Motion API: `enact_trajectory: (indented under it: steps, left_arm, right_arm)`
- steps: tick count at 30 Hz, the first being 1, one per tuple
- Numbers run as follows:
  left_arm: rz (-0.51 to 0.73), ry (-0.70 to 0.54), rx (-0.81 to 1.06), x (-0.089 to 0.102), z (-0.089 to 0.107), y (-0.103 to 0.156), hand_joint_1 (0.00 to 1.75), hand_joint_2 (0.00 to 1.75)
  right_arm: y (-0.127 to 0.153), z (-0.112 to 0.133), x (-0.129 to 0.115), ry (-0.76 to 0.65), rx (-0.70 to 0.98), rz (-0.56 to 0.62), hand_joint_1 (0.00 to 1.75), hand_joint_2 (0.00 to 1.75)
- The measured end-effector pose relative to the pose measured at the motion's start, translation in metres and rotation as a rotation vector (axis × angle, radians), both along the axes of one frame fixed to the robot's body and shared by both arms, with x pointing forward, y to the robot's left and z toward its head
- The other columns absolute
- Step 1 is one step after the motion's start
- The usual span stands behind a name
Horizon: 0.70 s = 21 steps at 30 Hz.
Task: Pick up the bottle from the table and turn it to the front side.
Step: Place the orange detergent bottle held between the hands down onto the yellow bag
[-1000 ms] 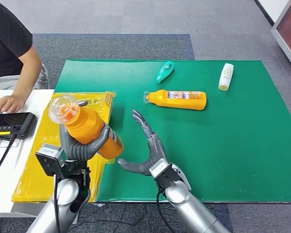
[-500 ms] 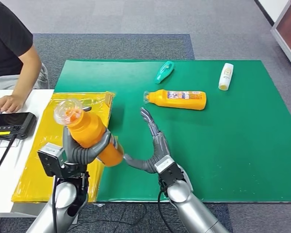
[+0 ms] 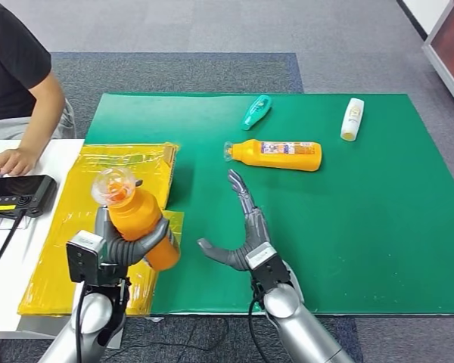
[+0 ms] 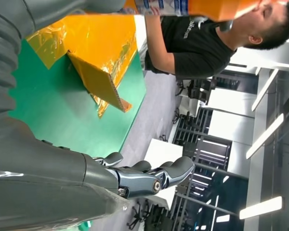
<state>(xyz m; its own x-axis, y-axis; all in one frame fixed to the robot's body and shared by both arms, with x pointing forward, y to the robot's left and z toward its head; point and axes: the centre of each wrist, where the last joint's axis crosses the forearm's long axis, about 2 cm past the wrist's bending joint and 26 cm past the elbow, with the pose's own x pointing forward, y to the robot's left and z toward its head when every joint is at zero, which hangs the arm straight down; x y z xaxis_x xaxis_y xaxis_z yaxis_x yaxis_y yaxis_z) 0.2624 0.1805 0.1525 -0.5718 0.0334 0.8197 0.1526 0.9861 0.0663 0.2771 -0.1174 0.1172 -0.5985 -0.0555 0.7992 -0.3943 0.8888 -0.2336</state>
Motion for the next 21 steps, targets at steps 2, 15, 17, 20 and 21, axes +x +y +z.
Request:
enact_trajectory:
  steps: [2, 15, 17, 20, 21]
  left_arm:
    - [0.022, 0.008, 0.01, -0.001, -0.004, 0.006, 1.75, 1.75]
    - [0.155, 0.018, 0.148, -0.005, -0.016, 0.04, 1.75, 1.75]
    - [0.173, 0.014, 0.18, -0.004, -0.017, 0.046, 1.75, 1.75]
    - [0.199, 0.006, 0.231, -0.002, -0.017, 0.054, 1.75, 1.75]
    - [0.206, 0.004, 0.245, -0.002, -0.018, 0.056, 1.75, 1.75]
  right_arm:
    - [-0.002, -0.001, 0.0, 0.004, 0.001, -0.011, 0.0, 1.75]
    - [-0.009, -0.008, -0.004, 0.026, -0.003, -0.042, 0.0, 1.75]
    - [-0.01, -0.009, -0.004, 0.029, -0.004, -0.043, 0.0, 1.75]
    - [-0.011, -0.011, -0.005, 0.034, -0.005, -0.044, 0.0, 1.75]
    - [-0.011, -0.011, -0.005, 0.035, -0.006, -0.043, 0.0, 1.75]
